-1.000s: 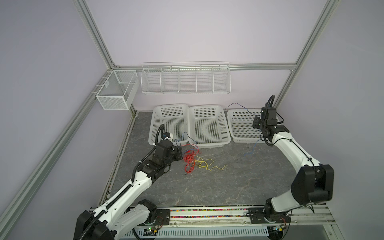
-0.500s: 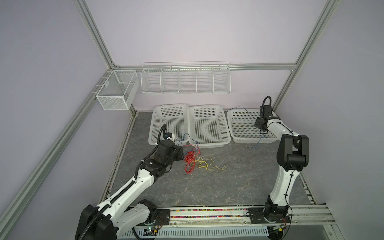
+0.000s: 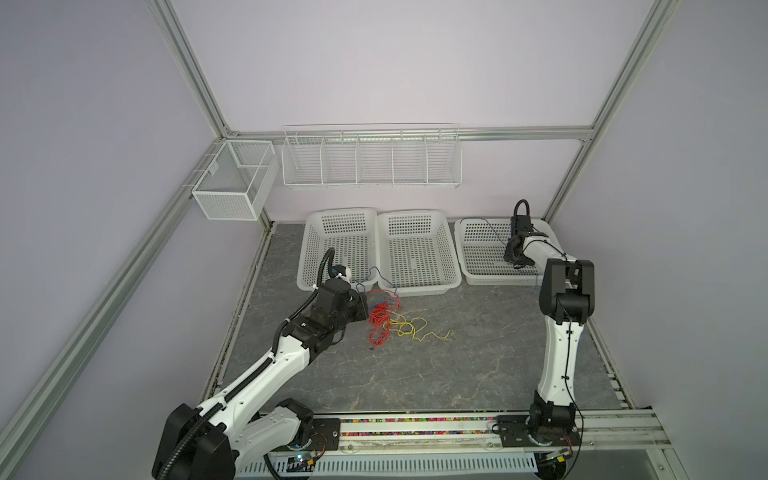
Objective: Untangle the cables
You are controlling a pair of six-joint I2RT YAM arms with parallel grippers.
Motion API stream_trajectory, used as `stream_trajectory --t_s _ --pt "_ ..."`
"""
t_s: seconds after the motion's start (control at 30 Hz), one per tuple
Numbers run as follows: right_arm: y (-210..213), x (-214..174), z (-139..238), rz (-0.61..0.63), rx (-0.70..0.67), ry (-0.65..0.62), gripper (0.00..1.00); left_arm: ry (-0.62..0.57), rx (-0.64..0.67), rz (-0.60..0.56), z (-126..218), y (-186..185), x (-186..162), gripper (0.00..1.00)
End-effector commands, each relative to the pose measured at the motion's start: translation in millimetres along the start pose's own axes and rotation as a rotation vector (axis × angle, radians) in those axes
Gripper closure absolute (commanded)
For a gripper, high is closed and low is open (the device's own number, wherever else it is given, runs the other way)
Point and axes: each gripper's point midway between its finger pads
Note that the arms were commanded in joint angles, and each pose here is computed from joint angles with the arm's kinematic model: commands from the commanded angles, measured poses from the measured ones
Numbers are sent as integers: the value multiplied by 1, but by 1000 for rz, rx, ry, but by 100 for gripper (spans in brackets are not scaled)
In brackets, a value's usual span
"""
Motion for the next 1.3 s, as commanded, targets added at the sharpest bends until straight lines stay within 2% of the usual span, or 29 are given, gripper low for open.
stream_trajectory --t_s 0.0,0.33,0.6,0.83,0.97,1.13,1.27 --pt "-7 0 4 29 -8 10 85 -17 -17 -13 2 -6 6 100" --pt "-8 28 49 42 90 -98 54 -23 -20 -7 4 -5 5 100" --pt "6 45 95 40 254 -206 32 -29 -23 -6 5 -4 4 100" --pt "25 41 145 51 392 -274 29 -36 -45 -10 8 -8 6 100" --pt "43 25 190 90 516 -343 29 -42 -94 -34 11 -16 6 100" --pt "76 -10 251 208 679 -398 30 -55 -165 -85 15 -29 7 100" --pt "106 -44 297 272 894 -396 30 -66 -198 -132 17 -36 8 100"
Point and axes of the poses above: each gripper's point midway between its finger pads, its own z axis back along the fingers, its own y axis along the line the jaws close on, x = y × z, and after that the axes turned 2 degrees about z, right-handed
